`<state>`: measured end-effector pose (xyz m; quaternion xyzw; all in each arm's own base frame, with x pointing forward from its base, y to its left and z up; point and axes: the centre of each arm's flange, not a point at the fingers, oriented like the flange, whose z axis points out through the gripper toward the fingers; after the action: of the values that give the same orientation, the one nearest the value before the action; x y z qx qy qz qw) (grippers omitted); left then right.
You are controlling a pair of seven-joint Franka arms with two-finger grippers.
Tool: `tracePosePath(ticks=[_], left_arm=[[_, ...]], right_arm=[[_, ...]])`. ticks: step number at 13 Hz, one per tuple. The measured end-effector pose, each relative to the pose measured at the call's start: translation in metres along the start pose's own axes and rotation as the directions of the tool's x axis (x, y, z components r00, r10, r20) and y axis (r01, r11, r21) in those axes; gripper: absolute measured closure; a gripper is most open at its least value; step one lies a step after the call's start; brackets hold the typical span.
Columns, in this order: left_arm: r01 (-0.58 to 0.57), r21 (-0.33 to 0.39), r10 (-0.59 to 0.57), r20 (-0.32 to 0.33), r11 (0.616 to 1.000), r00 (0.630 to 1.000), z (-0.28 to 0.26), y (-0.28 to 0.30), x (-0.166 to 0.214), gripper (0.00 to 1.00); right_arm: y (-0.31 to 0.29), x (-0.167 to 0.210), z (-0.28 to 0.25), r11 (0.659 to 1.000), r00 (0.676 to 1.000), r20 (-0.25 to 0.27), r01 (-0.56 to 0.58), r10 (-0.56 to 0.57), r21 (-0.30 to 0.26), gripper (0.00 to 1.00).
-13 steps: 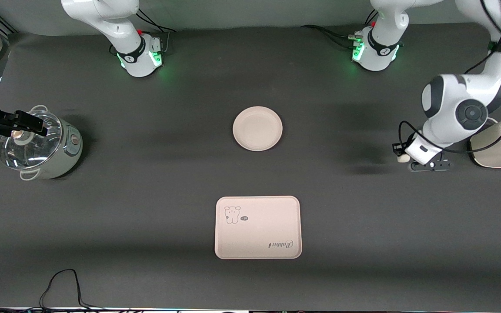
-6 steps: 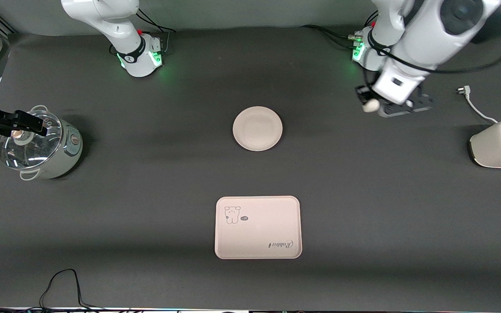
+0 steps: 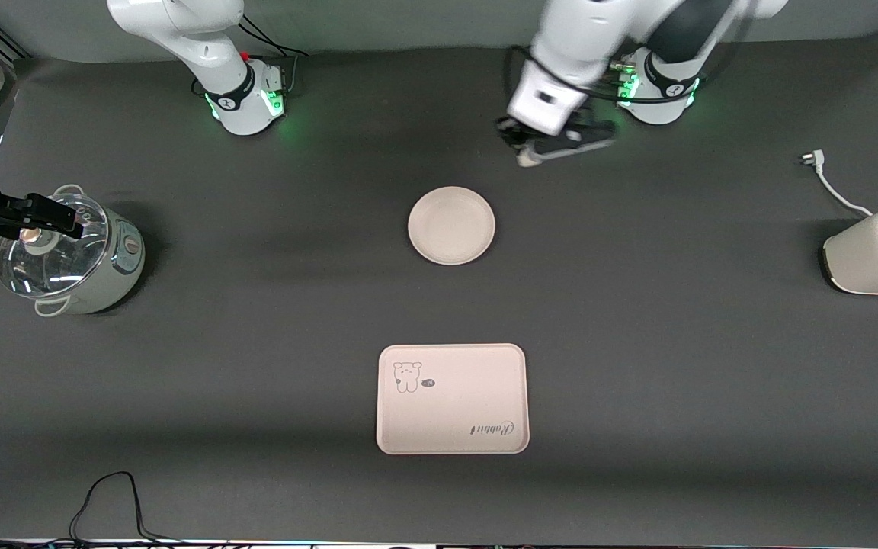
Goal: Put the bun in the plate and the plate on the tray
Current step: 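Carry the bun with the left gripper over the white plate, then lower the bun onto the plate and open the left gripper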
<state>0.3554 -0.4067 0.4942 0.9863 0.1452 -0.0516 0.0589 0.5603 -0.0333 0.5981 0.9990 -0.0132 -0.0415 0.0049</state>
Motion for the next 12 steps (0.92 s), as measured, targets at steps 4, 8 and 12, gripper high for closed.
tracePosePath(ticks=[4,8,12], left_arm=[[-0.001,0.026,0.002,-0.028,1.0,1.0,0.101,0.048,-0.025,0.78],[0.005,0.085,0.001,-0.072,0.996,0.997,0.22,0.063,-0.025,0.78],[0.006,0.121,0.003,-0.073,0.993,0.997,0.282,0.058,-0.022,0.74]], right_arm=[[0.0,0.0,0.0,1.0,1.0,0.001,0.0,0.0,0.0,0.0],[0.0,0.0,0.0,1.0,1.0,0.001,0.0,0.0,0.0,0.0],[0.0,0.0,0.001,1.0,1.0,0.001,0.0,0.0,0.0,0.0]])
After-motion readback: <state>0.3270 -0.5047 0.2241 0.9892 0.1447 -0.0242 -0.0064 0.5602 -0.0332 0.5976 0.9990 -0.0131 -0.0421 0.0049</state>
